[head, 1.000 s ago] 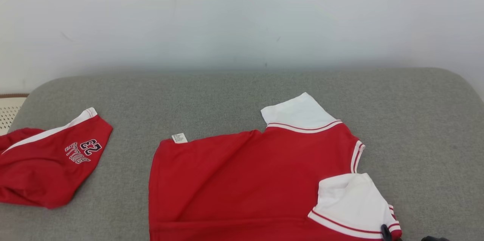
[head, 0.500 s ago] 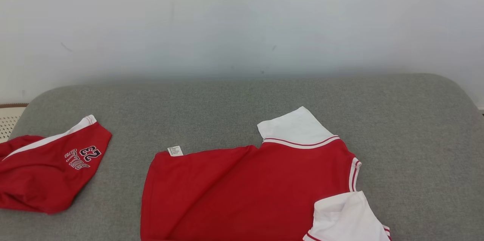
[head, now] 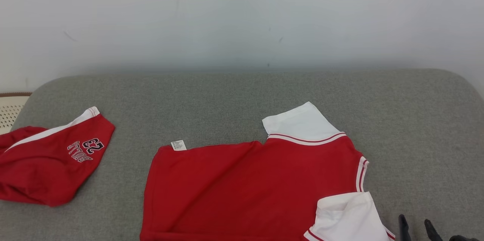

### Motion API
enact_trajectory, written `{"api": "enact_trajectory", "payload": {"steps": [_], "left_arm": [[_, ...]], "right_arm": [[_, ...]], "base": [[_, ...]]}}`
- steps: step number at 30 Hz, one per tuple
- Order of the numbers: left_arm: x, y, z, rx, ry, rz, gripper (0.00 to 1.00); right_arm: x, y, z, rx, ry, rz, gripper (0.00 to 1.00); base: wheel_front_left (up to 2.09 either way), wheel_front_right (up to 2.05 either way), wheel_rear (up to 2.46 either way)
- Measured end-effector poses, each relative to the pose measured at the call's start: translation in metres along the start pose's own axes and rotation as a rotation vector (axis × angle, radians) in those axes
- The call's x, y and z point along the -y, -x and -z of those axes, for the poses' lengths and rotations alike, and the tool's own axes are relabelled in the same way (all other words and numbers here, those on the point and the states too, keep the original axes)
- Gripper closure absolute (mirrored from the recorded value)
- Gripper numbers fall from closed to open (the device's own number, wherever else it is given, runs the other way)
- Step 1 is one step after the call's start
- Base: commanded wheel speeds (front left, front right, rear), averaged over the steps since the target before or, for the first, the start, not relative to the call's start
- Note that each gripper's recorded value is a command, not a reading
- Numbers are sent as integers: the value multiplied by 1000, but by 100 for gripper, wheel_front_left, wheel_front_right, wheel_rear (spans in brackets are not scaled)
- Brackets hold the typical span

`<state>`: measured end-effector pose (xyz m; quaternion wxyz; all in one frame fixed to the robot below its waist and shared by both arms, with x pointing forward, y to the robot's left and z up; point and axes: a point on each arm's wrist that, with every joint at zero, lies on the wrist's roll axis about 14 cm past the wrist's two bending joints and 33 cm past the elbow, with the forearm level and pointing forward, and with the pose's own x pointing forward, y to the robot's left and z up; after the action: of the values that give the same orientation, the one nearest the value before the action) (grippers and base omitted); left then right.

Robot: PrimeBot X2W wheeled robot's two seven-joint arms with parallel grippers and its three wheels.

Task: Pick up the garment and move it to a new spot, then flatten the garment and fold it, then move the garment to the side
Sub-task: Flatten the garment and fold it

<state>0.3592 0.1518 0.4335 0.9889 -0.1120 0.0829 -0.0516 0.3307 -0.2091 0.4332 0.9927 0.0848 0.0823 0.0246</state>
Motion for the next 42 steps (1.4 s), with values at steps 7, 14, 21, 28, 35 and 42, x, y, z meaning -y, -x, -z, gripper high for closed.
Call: {"api": "enact_trajectory", "payload": {"steps": [7, 14, 21, 28, 35, 42], "left_arm": [[1, -21, -33, 89, -15, 9, 0], [16, -67, -72, 159, -43, 55, 0], [11, -116, -87, 149, -112, 51, 0], [-6, -147, -68, 63, -169, 2, 0], [4, -162, -42, -10, -171, 30, 0], [9, -166, -37, -25, -168, 39, 0]], "right_arm": [[-4, -23, -29, 75, 41, -20, 0], [-33, -55, -46, 112, 63, -104, 0], [-48, -75, -32, 67, 51, -146, 0], [-36, -81, -13, 11, 37, -114, 0], [-20, -80, -9, -3, 35, -70, 0], [-19, -81, -8, -4, 35, -65, 0]], "base": [[0, 0, 0], [0, 0, 0], [0, 0, 0], [0, 0, 0], [0, 0, 0], [0, 0, 0]]}}
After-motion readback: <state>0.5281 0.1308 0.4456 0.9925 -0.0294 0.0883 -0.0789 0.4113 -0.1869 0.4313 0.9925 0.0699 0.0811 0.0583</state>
